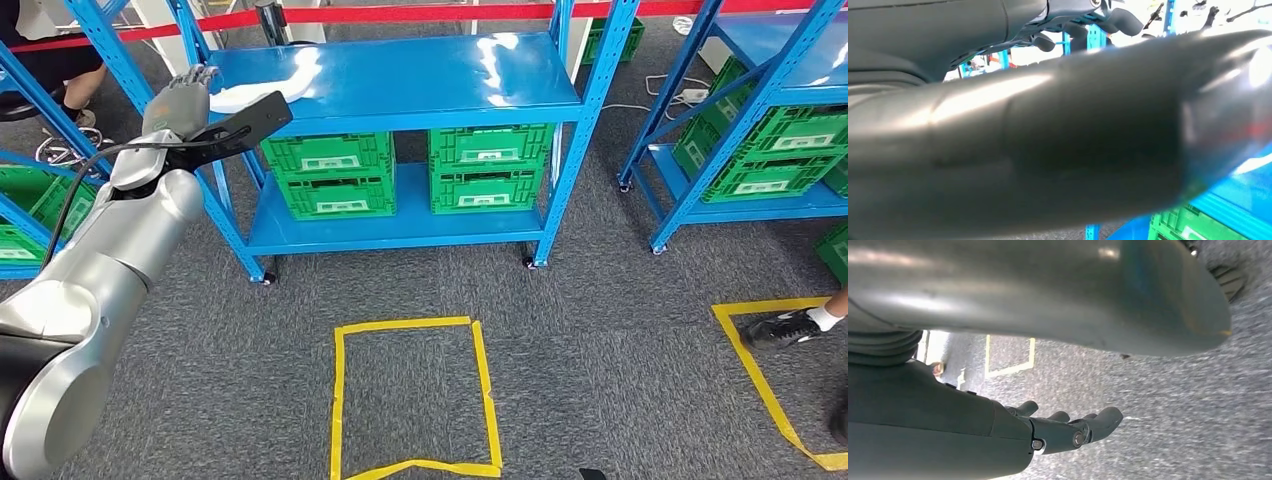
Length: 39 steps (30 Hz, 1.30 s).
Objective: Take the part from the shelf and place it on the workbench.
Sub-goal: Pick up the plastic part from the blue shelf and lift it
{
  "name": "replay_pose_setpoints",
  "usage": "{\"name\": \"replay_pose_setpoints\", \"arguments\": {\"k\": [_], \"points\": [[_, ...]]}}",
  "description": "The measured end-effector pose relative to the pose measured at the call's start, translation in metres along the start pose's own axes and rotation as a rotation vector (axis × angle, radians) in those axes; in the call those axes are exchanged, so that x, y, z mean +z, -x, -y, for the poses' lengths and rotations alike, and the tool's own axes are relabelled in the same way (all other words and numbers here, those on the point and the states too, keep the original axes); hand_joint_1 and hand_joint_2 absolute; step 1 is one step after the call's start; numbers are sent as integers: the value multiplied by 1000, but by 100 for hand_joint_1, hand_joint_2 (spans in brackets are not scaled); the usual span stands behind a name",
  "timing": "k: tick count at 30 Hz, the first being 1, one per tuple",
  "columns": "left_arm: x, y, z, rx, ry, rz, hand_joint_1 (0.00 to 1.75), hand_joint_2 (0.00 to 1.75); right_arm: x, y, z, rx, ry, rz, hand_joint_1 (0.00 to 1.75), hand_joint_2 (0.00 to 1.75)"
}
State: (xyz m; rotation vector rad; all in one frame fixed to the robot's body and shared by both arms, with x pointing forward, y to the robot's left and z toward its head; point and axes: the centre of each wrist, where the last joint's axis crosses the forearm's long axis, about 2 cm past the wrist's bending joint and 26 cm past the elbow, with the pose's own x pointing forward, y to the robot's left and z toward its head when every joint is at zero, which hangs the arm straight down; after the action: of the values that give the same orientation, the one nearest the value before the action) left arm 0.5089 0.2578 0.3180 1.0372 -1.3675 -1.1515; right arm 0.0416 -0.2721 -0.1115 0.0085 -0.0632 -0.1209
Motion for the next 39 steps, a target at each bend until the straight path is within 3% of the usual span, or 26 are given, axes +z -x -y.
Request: {"name": "replay_pose_setpoints", "arguments": {"k": [11, 24, 39], "points": [[3, 18, 8, -6, 5, -26, 0, 0, 0, 0, 1, 16, 2, 1, 0, 0], [5, 2, 19, 5, 19, 19, 0, 0, 0, -2, 7, 14, 22, 1, 0, 0], [6, 9, 21, -3, 17, 25, 0, 0, 0, -1, 6, 22, 17, 3, 0, 0]]}}
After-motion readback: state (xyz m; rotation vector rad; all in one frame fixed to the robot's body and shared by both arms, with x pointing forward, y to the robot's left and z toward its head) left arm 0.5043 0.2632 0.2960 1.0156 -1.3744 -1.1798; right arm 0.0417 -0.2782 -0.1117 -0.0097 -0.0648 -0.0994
